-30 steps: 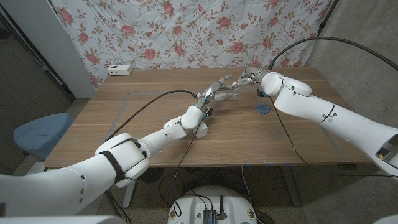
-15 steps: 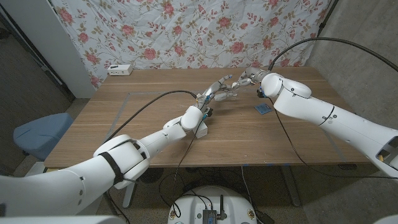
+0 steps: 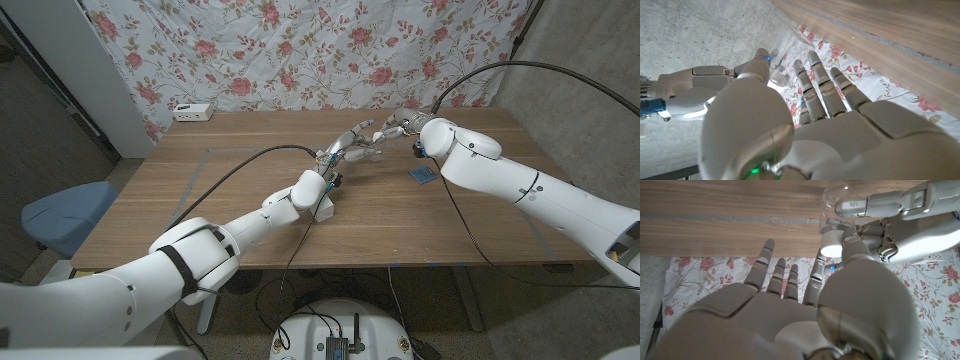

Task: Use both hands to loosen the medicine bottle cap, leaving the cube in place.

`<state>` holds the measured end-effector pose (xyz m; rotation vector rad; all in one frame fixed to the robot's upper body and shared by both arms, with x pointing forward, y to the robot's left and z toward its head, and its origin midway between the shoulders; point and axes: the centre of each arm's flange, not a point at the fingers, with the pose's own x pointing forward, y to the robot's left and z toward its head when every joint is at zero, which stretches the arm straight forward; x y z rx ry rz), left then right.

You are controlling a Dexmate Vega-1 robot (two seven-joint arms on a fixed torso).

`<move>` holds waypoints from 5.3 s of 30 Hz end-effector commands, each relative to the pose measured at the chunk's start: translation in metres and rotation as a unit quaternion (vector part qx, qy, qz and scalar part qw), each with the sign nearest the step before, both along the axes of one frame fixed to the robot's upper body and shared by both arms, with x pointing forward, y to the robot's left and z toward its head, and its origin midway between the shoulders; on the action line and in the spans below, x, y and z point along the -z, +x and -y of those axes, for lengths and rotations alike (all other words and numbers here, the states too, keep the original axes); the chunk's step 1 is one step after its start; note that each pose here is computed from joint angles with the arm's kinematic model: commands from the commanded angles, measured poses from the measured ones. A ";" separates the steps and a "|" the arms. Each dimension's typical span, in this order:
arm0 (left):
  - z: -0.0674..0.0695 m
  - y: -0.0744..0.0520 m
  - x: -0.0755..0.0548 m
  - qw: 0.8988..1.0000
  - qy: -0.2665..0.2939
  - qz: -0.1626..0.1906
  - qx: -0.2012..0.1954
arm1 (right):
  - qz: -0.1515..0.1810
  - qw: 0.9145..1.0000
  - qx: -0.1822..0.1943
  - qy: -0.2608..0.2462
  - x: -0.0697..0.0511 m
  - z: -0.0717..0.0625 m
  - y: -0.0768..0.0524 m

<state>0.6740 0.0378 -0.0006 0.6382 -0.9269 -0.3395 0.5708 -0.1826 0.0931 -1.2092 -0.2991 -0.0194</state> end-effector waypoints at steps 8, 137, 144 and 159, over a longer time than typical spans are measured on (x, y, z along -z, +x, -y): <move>0.001 0.000 0.002 1.000 0.001 -0.003 -0.001 | -0.011 1.000 -0.019 0.014 0.002 0.005 -0.001; 0.003 0.000 -0.003 1.000 0.004 0.004 0.002 | -0.048 0.998 -0.022 0.021 -0.011 0.013 -0.003; 0.004 0.000 -0.002 1.000 0.005 0.004 0.002 | -0.051 0.998 -0.019 0.022 -0.009 0.013 -0.001; 0.005 0.001 -0.002 1.000 0.006 0.002 0.002 | -0.047 0.998 -0.015 0.027 -0.005 0.015 0.000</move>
